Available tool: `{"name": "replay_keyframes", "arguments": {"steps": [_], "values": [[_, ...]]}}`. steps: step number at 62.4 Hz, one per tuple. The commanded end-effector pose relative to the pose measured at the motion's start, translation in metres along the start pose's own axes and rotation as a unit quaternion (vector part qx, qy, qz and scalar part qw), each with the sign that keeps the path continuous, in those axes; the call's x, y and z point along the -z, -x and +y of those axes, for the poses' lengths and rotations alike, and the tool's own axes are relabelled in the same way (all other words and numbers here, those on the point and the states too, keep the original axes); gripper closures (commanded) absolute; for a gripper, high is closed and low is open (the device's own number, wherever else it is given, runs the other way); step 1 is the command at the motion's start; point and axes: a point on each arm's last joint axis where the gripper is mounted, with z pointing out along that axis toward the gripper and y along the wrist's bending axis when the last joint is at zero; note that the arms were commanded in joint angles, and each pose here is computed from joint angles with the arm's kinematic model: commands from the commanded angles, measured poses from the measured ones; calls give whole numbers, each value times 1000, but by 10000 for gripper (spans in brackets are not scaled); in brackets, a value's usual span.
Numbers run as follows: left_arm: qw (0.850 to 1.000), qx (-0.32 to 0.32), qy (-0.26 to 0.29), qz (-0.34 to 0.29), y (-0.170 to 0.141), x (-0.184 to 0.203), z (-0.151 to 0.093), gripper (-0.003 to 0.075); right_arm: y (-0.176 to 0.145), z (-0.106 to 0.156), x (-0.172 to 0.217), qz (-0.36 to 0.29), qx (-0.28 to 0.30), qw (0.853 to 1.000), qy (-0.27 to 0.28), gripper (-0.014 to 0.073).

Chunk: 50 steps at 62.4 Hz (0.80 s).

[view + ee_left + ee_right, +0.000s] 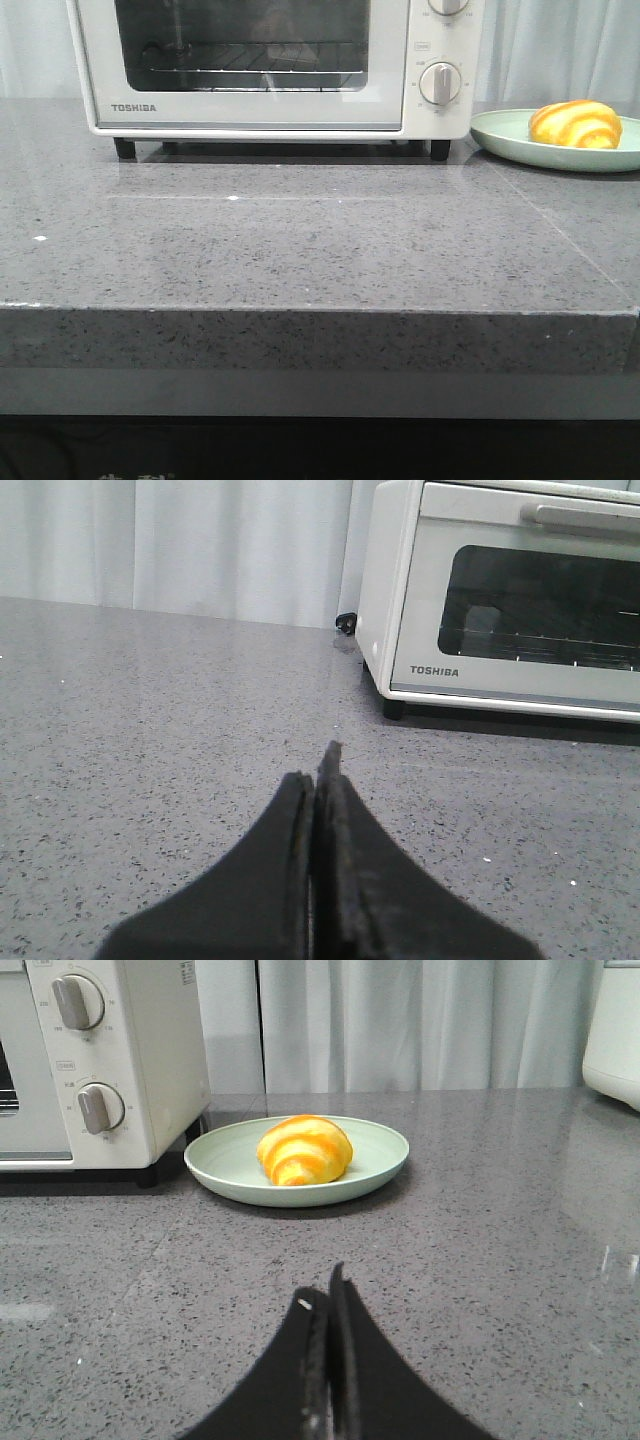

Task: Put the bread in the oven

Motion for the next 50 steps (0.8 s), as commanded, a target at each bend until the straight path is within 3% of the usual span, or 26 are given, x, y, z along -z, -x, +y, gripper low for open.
{"name": "replay_keyframes", "arguments": {"steps": [1, 50], "values": [[999, 6, -1, -39, 1, 1, 0, 738, 8, 0, 2, -52, 11, 999, 1, 661], [999, 6, -1, -53, 3, 1, 0, 738, 8, 0, 2, -53, 11, 999, 1, 661]]}}
